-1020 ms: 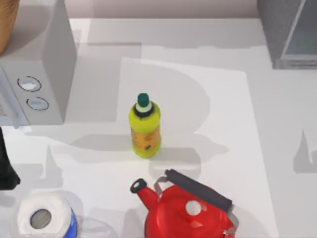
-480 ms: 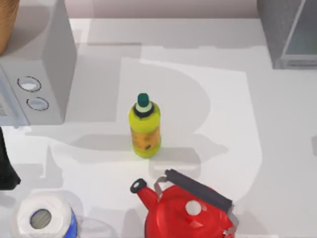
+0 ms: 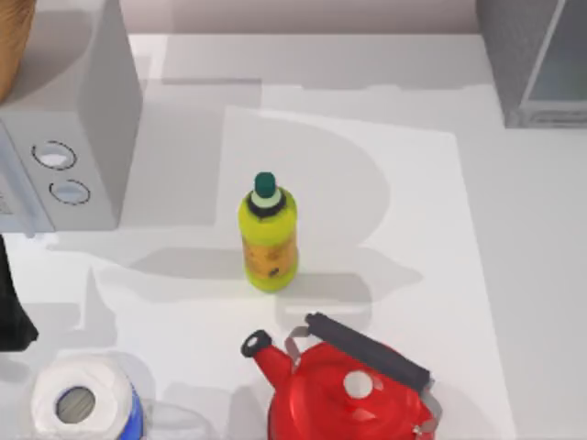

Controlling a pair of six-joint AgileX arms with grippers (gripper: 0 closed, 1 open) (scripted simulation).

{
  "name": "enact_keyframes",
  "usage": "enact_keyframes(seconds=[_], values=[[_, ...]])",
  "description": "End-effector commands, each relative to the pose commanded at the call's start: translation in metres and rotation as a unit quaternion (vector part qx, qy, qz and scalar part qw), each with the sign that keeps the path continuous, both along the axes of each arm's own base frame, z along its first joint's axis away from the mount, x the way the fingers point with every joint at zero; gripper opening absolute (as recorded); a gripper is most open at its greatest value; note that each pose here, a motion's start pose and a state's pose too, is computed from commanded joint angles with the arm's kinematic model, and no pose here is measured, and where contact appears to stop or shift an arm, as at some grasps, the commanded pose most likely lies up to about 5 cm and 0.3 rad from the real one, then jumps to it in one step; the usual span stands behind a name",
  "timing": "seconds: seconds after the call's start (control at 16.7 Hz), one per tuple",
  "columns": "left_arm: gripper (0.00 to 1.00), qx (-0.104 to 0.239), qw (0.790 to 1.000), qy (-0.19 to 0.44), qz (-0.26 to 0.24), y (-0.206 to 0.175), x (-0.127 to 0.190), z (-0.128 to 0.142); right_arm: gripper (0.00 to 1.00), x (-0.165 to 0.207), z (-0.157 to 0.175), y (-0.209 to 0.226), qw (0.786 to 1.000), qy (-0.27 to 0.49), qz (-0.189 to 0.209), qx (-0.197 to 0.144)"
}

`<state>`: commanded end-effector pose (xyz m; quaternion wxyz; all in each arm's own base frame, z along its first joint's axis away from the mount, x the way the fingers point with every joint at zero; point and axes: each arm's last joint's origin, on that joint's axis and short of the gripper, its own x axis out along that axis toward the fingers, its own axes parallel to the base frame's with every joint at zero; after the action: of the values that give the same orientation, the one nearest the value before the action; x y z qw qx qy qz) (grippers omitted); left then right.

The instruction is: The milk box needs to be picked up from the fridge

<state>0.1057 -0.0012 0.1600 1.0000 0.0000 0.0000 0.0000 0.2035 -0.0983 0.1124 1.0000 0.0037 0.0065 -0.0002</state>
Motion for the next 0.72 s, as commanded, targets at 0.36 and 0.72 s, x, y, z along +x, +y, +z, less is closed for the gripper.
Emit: enact_keyframes(seconds=[0.36, 0.72], values=[[1.0, 0.0, 1.0, 0.0, 0.0, 0.0, 0.0, 0.0, 1.0, 0.001, -0.002, -0.004, 1.0, -0.006, 0.0, -0.004], [1.0, 0.0, 1.0, 0.0, 0.0, 0.0, 0.0, 0.0, 1.0, 0.031, -0.006, -0.007, 1.0, 0.001, -0.001, -0.002]])
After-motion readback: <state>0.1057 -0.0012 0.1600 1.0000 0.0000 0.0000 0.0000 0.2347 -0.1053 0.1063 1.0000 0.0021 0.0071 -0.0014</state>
